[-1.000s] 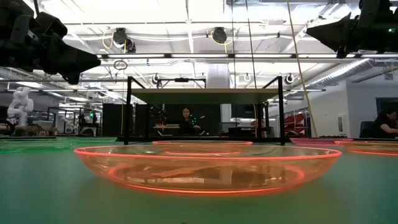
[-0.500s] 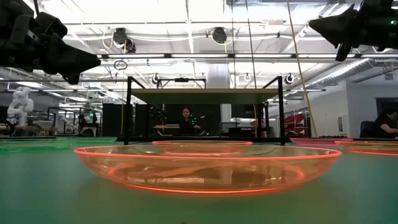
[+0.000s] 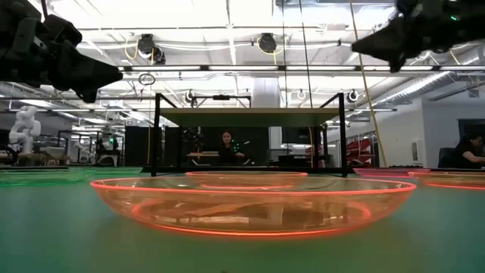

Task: Place and stack plates onto a shelf
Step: Put the top pink plate on the shelf

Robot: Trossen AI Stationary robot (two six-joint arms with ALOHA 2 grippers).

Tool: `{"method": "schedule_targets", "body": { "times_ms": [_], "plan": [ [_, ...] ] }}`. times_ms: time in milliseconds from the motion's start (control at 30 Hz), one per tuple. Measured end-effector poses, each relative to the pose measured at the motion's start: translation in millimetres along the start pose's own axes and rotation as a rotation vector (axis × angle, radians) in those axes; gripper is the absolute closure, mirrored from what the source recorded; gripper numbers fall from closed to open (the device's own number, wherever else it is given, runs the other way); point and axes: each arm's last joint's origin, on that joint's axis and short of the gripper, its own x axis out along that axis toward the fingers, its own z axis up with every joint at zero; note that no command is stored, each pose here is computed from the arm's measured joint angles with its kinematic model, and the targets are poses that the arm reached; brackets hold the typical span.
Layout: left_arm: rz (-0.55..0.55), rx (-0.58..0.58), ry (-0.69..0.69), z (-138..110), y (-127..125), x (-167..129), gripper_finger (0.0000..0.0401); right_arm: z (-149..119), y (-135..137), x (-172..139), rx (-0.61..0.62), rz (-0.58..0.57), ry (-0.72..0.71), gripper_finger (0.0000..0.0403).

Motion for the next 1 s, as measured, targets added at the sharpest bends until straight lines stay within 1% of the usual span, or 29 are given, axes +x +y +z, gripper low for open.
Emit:
{"method": "schedule_targets", "body": {
  "times_ms": [67,167,267,367,433,500,600,700,800,867,1000],
  "plan": [
    [0.0,0.0,-0.001,0,0,0,0.0311,8,6,12,-0.019,-0.03,0.057,0.0387],
    [0.0,0.0,0.0,0,0,0,0.0311,11,13,27,-0.071,-0.1,0.16,0.0387],
    [0.0,0.0,0.0,0,0,0,0.0311,11,13,34,-0.126,-0.228,0.28,0.0387],
    [0.0,0.0,0.001,0,0,0,0.0311,5,7,33,-0.127,-0.357,0.413,0.0387],
    [0.0,0.0,0.0,0,0,0,0.0311,0,3,31,-0.122,-0.396,0.485,0.0386],
    [0.0,0.0,0.0,0,0,0,0.0311,-8,1,30,-0.13,-0.384,0.558,0.0379],
    [0.0,0.0,0.0,0,0,0,0.0311,-18,2,31,-0.133,-0.326,0.635,0.0353],
    [0.0,0.0,0.0,0,0,0,0.0311,-30,2,35,-0.137,-0.338,0.696,0.0313],
    [0.0,0.0,0.0,0,0,0,0.0311,-43,-2,37,-0.167,-0.431,0.777,0.0275],
    [0.001,0.0,0.0,0,0,0,0.0311,-51,-7,39,-0.186,-0.506,0.835,0.0259],
    [0.001,0.0,0.0,0,0,0,0.0311,-65,-20,43,-0.189,-0.647,0.936,0.0249]
  ]
}}
